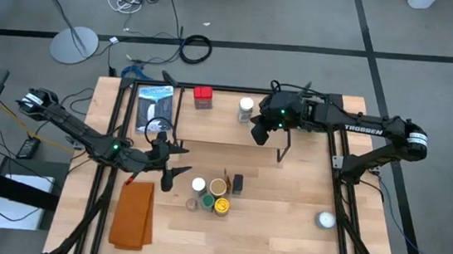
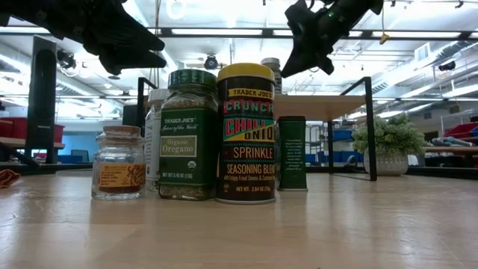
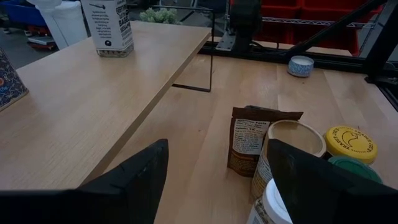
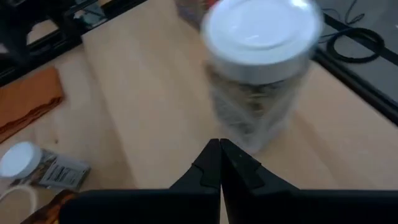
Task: Shelf spices
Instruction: Put the right white seasoning bottle on the shelf
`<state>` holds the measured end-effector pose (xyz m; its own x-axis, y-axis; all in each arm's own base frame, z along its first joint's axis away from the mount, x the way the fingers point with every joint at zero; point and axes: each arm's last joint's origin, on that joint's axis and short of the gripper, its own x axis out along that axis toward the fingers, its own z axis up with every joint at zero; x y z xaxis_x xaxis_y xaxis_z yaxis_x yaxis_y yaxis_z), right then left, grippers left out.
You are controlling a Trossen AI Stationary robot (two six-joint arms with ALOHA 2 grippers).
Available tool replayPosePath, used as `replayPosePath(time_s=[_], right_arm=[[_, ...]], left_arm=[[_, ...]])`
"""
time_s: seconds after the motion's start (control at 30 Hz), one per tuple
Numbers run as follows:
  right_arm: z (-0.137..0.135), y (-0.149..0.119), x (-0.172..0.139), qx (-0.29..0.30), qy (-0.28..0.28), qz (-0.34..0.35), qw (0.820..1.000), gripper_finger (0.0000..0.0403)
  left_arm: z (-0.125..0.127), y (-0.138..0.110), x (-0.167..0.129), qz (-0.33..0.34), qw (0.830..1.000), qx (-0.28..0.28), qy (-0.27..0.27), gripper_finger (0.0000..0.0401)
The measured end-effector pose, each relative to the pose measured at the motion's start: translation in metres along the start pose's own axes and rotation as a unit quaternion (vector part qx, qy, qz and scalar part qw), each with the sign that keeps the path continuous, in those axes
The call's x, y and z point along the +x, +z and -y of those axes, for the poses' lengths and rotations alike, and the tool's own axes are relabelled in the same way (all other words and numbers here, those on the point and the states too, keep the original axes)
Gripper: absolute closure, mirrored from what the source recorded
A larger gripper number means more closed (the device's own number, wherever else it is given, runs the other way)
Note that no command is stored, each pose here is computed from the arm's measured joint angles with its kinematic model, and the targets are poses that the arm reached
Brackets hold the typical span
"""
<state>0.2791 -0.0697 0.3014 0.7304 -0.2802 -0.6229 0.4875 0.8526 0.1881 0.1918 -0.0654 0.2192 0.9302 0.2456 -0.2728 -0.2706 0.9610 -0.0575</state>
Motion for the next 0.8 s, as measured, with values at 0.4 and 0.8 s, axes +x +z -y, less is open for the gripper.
replayPosePath(time_s=[0.4,0.8], right_arm=[[-0.035,-0.008,0.001,0.022,-0.023,0.042,0.999,0.0403],[-0.042,-0.018,0.037,0.103,-0.064,0.04,0.992,0.0403]], left_arm=[[0.0,0.0,0.0,0.0,1.0,0.0,0.0,0.0123],[0.0,0.0,0.0,0.0,1.0,0.0,0.0,0.0123]])
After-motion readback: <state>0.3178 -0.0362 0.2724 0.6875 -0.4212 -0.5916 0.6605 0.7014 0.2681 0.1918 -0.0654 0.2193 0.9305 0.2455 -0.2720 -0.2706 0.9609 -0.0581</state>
